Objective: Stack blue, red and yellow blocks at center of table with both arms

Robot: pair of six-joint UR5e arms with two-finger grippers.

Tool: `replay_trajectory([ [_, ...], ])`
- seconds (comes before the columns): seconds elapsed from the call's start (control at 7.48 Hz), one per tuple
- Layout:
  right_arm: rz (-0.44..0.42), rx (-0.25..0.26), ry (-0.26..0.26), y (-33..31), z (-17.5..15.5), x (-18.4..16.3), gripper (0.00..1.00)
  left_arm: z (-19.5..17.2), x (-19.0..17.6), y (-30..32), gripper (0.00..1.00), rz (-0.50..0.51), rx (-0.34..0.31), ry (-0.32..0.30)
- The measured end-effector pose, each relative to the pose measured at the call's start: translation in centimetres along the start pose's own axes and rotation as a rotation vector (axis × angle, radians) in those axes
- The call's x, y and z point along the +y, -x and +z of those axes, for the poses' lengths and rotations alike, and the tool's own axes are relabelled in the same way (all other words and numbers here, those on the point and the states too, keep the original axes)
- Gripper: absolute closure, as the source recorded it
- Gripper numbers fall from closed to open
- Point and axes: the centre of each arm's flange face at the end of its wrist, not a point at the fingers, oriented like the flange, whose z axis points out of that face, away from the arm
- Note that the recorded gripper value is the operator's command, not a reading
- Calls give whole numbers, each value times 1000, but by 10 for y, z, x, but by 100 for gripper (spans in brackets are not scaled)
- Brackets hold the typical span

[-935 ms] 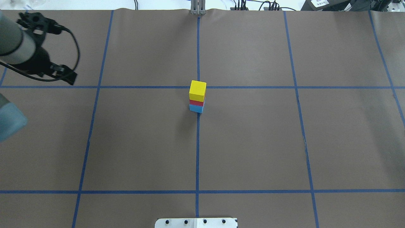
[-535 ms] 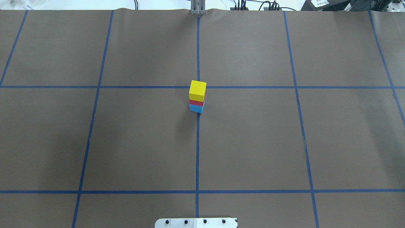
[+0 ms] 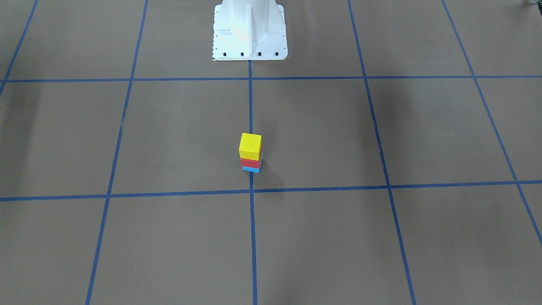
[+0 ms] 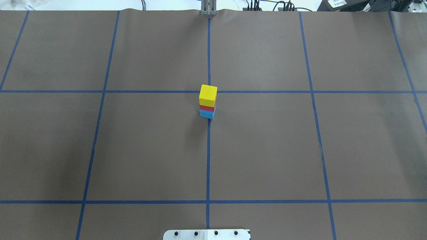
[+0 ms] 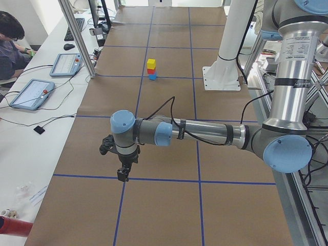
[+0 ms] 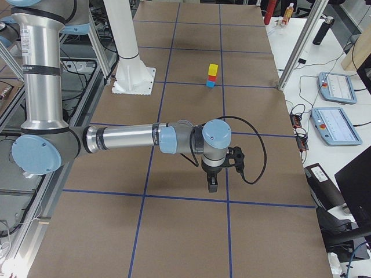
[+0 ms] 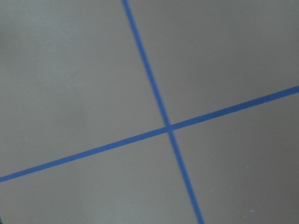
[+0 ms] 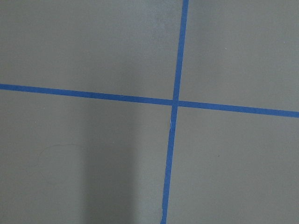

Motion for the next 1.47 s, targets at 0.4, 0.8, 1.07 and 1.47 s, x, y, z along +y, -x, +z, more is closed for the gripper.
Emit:
replay_trajectory([
  [0.4, 6, -1, 5, -2, 2, 1, 0, 2, 18, -1, 0, -31, 59, -4],
  [0.8, 8, -1, 7, -3, 3, 2, 0, 1, 17, -3, 0, -36, 71, -5],
  [1.07, 10, -1, 8, -3, 3, 3, 0, 0, 17, -4, 0, -35, 71, -7],
  [1.47, 10, -2, 9, -3, 4, 4, 0, -1, 16, -4, 0, -35, 71, -8],
])
